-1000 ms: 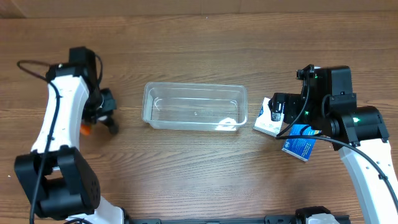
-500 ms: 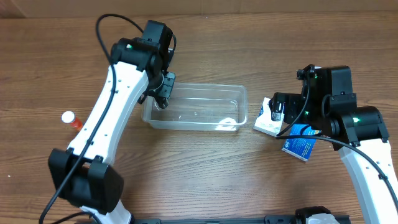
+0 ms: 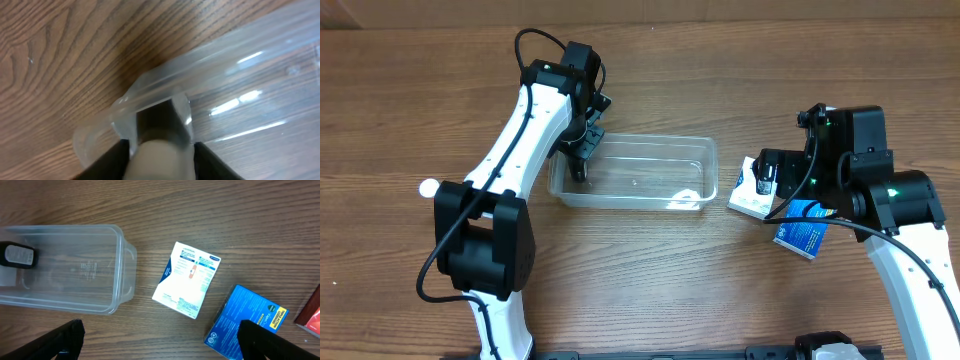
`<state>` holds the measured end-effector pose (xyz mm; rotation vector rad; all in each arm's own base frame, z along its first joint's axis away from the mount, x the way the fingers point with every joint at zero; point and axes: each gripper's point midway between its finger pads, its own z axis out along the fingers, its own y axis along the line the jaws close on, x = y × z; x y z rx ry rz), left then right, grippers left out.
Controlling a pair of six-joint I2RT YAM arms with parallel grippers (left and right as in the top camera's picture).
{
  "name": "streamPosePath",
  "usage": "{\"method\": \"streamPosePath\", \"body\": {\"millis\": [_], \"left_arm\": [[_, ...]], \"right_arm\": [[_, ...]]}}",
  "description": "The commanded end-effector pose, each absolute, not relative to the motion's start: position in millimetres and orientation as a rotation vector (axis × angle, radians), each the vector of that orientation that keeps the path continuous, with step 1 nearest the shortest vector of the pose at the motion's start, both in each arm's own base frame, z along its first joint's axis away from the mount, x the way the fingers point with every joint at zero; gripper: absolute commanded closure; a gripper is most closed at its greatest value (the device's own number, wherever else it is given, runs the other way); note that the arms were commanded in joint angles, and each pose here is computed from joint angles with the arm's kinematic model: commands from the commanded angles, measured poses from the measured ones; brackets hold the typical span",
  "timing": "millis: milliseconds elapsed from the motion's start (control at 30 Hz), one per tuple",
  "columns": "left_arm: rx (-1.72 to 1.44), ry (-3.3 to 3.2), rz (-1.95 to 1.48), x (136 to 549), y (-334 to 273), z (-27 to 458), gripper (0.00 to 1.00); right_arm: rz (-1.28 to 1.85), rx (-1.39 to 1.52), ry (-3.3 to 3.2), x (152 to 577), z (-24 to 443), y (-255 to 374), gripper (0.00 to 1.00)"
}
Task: Pack container
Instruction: 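Lower the black bottle into the container's left end, release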
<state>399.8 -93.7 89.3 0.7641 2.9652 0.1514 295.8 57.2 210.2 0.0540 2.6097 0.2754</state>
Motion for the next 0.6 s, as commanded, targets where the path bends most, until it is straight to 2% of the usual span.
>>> {"method": "streamPosePath", "body": {"millis": [0, 100, 133, 200, 267, 333, 433, 567], "left_arm": [[0.746, 2.988, 0.158, 395, -91, 91, 0.40], [0.653, 2.855, 0.147, 394, -92, 161, 0.18], [0.569, 2.788, 0.170, 384, -83, 199, 0.00], [0.299, 2.691, 0.203, 353, -45, 264, 0.00], [-0.031, 2.674, 0.190, 324, 4, 289, 0.00], [-0.393, 2.712, 0.092, 302, 53, 280, 0.00], [-0.552, 2.744, -0.027, 298, 83, 244, 0.00], [-0.729, 2.811, -0.025, 294, 118, 174, 0.00]], "right_arm": [[0.280, 0.047, 2.567, 299, 225, 59, 0.00], [0.280, 0.047, 2.567, 299, 225, 59, 0.00], [0.280, 0.047, 2.567, 299, 225, 59, 0.00], [0.280, 0.047, 2.567, 299, 225, 59, 0.00], [0.280, 0.047, 2.567, 299, 225, 59, 0.00], [0.281, 0.046, 2.567, 299, 225, 59, 0.00], [0.281, 0.046, 2.567, 299, 225, 59, 0.00], [0.281, 0.047, 2.568, 299, 225, 59, 0.00]]}}
